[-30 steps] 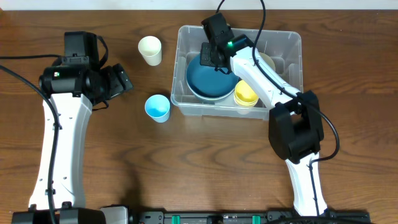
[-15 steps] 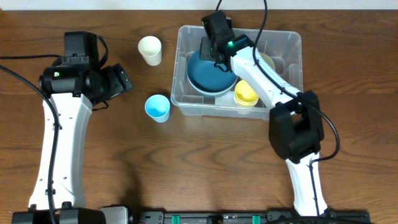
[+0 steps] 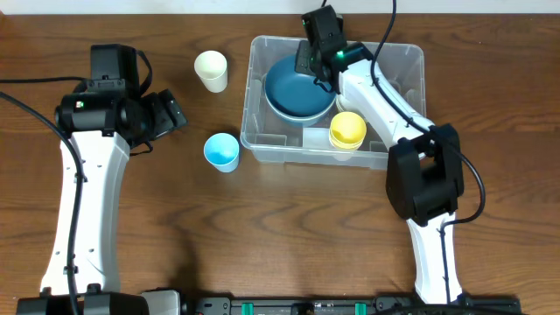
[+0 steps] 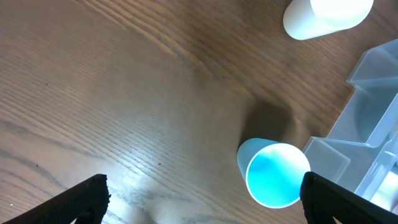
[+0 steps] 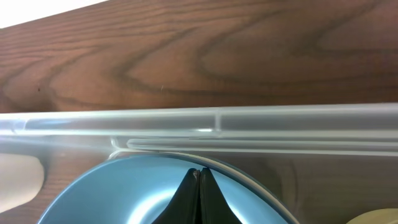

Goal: Pack container

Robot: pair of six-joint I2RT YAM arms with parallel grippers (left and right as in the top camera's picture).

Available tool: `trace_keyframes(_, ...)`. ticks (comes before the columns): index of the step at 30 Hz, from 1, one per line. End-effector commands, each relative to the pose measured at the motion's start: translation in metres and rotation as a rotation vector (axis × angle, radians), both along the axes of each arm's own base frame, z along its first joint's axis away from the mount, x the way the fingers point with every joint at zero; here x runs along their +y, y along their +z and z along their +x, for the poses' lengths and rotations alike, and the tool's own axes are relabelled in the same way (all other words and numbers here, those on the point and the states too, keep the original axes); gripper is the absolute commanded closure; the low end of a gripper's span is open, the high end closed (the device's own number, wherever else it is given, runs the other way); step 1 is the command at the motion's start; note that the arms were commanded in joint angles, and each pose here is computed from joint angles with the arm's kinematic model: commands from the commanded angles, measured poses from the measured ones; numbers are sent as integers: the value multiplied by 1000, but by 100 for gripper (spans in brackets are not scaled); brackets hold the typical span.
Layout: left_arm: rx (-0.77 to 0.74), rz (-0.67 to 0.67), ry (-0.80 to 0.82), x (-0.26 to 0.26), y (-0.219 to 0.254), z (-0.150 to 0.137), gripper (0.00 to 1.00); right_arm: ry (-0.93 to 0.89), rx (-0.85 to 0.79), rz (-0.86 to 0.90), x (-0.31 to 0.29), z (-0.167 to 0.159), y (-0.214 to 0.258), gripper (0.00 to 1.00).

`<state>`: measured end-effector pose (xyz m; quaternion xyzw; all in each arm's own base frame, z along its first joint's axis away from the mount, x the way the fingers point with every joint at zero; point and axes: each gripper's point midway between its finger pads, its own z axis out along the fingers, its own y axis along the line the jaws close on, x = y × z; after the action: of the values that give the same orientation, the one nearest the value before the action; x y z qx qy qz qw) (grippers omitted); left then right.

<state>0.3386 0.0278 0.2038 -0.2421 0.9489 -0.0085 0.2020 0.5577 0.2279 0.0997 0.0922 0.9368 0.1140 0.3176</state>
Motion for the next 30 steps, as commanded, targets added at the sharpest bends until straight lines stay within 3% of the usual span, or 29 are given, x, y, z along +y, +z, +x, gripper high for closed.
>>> trace_keyframes(1, 2, 11, 7, 3, 1, -1, 2, -18, -29, -15, -7, 8, 6, 99)
trace_keyframes(20, 2, 11, 7, 3, 1, -1, 2, -45, -28, -46, -21, 10, 8, 99)
trace_keyframes(26, 2, 11, 7, 3, 1, -1, 2, 18, -78, 6, -8, 5, 46, 99)
trace_keyframes(30, 2, 11, 7, 3, 1, -1, 2, 71, -131, 54, 3, -9, 94, 94)
